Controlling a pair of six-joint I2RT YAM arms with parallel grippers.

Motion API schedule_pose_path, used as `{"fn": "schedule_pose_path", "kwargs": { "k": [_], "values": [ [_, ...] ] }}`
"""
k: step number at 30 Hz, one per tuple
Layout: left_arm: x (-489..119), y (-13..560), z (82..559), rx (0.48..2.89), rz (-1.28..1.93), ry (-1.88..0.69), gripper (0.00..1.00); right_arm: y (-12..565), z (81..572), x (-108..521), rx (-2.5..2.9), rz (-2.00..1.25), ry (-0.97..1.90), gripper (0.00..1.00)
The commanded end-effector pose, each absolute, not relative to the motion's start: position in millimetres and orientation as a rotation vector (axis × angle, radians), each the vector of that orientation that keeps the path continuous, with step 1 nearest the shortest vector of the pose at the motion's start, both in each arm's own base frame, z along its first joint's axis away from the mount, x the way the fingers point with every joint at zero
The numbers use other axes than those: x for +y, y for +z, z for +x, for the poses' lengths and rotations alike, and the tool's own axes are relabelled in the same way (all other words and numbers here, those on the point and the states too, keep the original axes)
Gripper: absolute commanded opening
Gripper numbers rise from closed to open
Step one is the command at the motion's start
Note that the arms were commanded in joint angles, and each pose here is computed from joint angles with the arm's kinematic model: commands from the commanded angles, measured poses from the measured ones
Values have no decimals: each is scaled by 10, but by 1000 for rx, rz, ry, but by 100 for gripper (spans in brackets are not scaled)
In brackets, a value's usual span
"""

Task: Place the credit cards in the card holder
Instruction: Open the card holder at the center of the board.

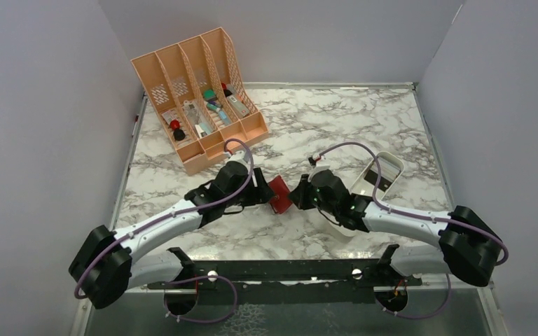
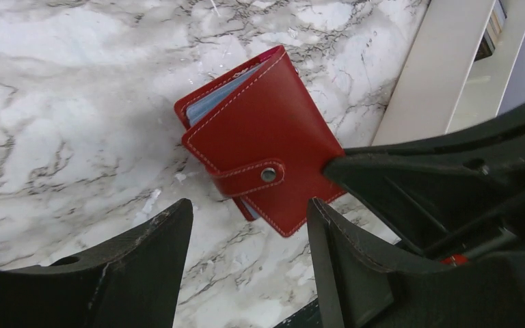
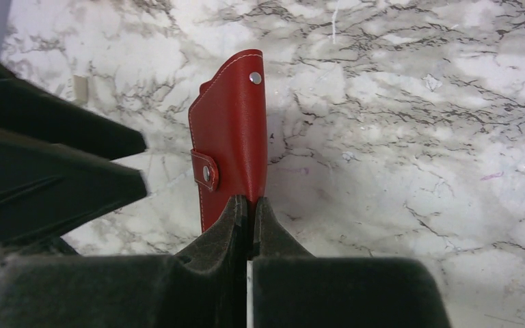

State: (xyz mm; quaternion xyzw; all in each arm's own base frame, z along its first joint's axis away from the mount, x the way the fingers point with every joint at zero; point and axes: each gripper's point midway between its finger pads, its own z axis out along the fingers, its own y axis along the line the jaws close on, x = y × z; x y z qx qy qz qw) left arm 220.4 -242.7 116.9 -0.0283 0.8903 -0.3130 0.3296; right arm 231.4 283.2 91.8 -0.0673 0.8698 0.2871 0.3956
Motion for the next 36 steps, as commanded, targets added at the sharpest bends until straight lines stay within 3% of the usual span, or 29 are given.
{"fn": "schedule_pose_path", "kwargs": {
  "k": [1, 7, 10, 22, 24, 36],
  "values": [
    [-2798, 1355, 2328, 2271, -60, -1015, 66, 1275, 2322, 2920, 2077, -135, 830, 1],
    [-2942, 1215, 2288, 2312, -52, -1091, 68, 1359, 2302, 2909, 2050, -115, 850, 1],
    [-2973, 1117, 2263, 2334, -62, -1114, 64, 1384, 2290, 2951, 2038, -121, 874, 1],
    [-2820, 858, 2358, 2395, -34, -914, 9, 1395, 2258, 2954, 2021, -132, 885, 1],
    [-2759, 845, 2385, 2396, -30, -864, 3, 1380, 2256, 2926, 2026, -126, 873, 1],
    [-2591, 962, 2275, 2398, -48, -850, 13, 1142, 2184, 2834, 2138, -23, 848, 1]
  ]
}}
